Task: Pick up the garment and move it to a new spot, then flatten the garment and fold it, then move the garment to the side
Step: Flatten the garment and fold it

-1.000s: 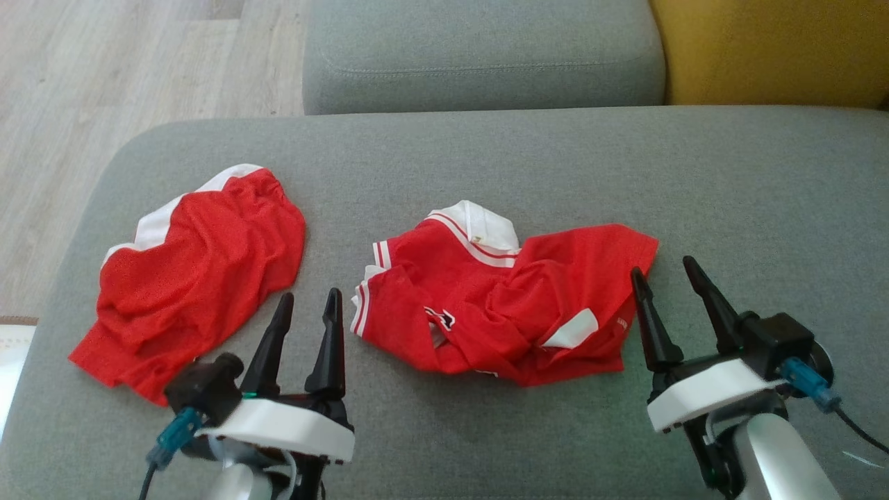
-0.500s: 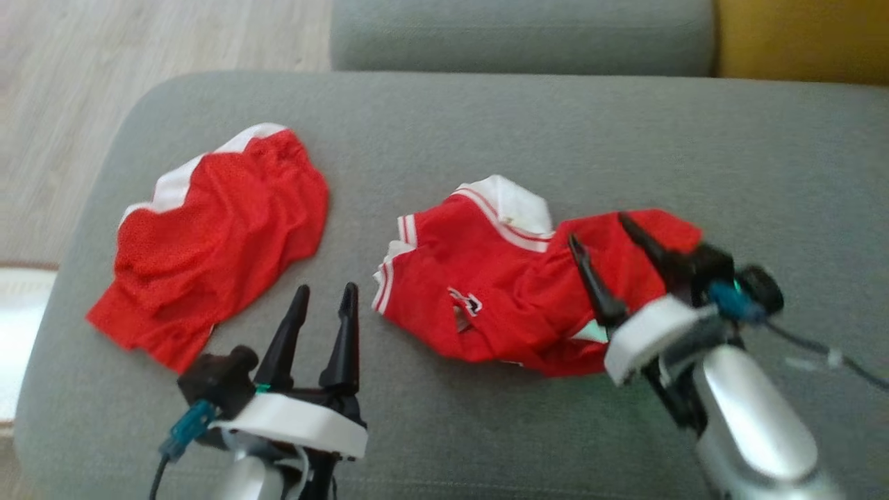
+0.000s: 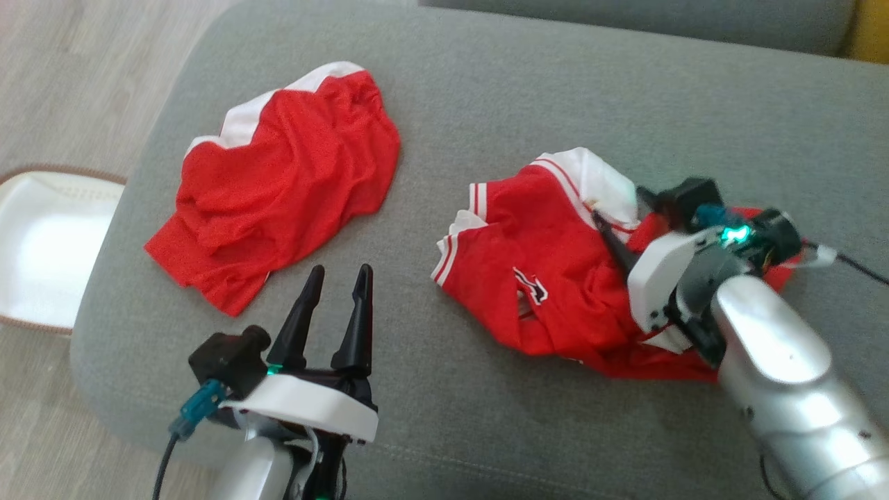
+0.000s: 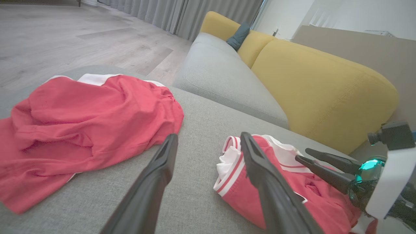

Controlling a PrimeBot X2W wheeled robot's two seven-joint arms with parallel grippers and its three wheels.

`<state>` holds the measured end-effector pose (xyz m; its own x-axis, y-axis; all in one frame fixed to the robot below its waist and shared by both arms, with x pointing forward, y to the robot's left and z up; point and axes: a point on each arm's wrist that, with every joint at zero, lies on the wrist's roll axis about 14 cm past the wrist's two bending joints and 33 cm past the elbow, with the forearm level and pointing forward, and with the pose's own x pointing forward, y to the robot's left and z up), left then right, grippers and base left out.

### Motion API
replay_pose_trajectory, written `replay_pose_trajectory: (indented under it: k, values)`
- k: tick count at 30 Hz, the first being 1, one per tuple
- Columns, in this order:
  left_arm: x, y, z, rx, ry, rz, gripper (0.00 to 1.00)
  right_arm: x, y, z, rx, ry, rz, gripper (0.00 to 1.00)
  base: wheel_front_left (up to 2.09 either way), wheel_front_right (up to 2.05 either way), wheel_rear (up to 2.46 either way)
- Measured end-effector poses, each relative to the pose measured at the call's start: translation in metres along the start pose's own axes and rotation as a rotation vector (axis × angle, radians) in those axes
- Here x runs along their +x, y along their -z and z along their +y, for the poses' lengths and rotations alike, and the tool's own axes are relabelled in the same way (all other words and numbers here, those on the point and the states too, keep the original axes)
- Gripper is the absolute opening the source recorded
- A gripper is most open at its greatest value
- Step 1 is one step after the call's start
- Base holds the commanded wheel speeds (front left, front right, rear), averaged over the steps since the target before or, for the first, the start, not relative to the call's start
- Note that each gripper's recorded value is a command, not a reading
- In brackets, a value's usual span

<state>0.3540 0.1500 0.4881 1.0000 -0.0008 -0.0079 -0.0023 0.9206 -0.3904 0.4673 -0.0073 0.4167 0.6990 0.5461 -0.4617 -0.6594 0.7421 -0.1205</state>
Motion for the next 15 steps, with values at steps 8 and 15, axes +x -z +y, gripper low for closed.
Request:
replay_pose_trajectory:
  k: [8, 15]
  values:
    - [0.005, 0.003, 0.009, 0.002, -0.031, 0.011, 1.00, 0.025, -0.013, -0.022, 0.027, 0.018, -0.009, 0.00, 0.00, 0.00, 0.00]
    - [0.004, -0.006, -0.001, -0.011, -0.002, -0.018, 1.00, 0.009, -0.088, -0.041, -0.028, 0.062, -0.225, 0.00, 0.00, 0.00, 0.00]
